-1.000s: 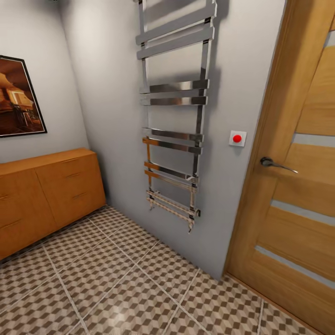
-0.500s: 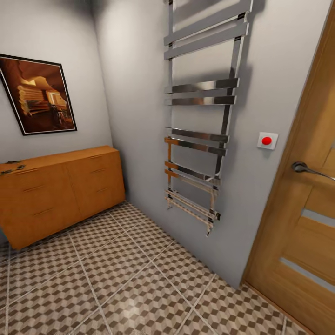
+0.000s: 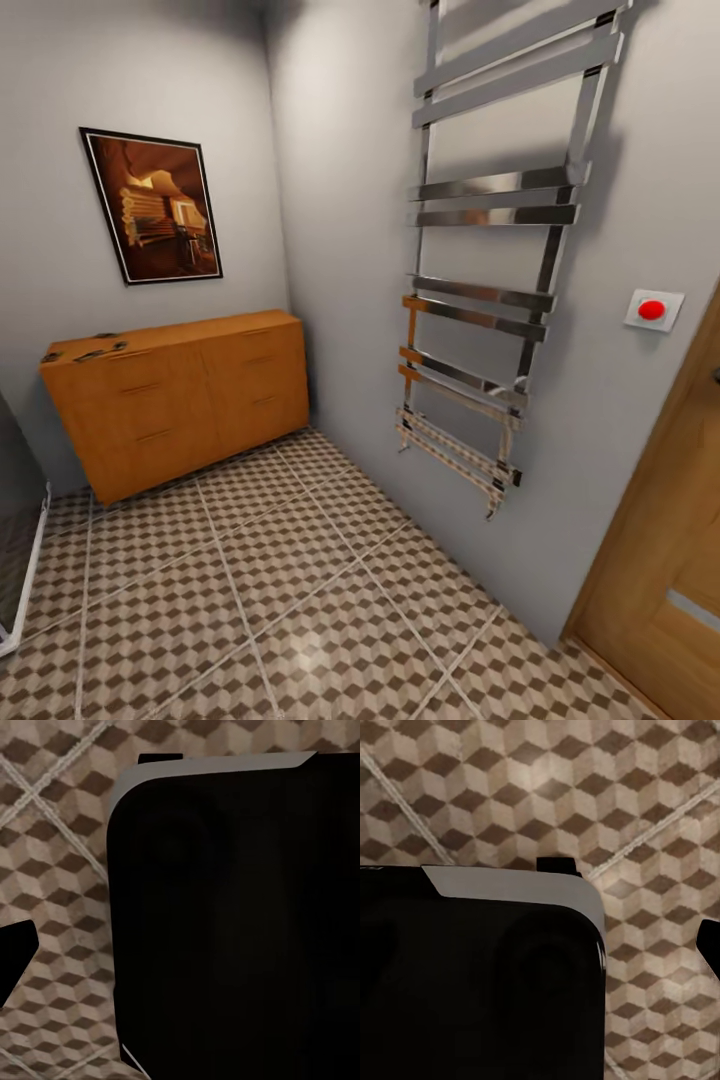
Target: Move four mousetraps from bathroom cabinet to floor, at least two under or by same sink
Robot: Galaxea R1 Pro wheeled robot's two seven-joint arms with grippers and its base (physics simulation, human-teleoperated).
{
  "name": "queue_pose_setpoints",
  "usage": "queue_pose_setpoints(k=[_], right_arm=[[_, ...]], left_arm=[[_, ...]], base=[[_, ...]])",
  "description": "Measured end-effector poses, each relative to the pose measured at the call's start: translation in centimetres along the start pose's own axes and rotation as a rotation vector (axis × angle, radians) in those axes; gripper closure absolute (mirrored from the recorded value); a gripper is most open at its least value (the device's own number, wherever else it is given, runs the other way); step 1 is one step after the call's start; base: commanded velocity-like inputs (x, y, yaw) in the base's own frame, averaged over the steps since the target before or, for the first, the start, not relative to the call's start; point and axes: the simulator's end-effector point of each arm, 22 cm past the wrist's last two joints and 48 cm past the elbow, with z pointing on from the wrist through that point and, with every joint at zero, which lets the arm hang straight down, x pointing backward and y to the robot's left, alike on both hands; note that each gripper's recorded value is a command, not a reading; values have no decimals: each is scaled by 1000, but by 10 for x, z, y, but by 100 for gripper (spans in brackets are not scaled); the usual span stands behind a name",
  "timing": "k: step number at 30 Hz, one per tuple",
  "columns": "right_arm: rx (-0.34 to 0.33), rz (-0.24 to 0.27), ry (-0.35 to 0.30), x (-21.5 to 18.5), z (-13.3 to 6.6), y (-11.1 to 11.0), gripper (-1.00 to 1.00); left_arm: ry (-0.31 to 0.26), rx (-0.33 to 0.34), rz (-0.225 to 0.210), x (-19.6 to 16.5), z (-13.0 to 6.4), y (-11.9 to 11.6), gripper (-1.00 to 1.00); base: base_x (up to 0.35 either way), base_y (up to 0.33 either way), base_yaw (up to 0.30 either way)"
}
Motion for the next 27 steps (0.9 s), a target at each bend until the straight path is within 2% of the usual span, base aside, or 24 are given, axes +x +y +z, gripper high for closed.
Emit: queue_pose_setpoints(k=[27], right_arm=[[2, 0, 1, 0, 0, -1, -100]], left_arm=[[0, 0, 0, 0, 0, 0, -100]], base=[[0, 0, 288]])
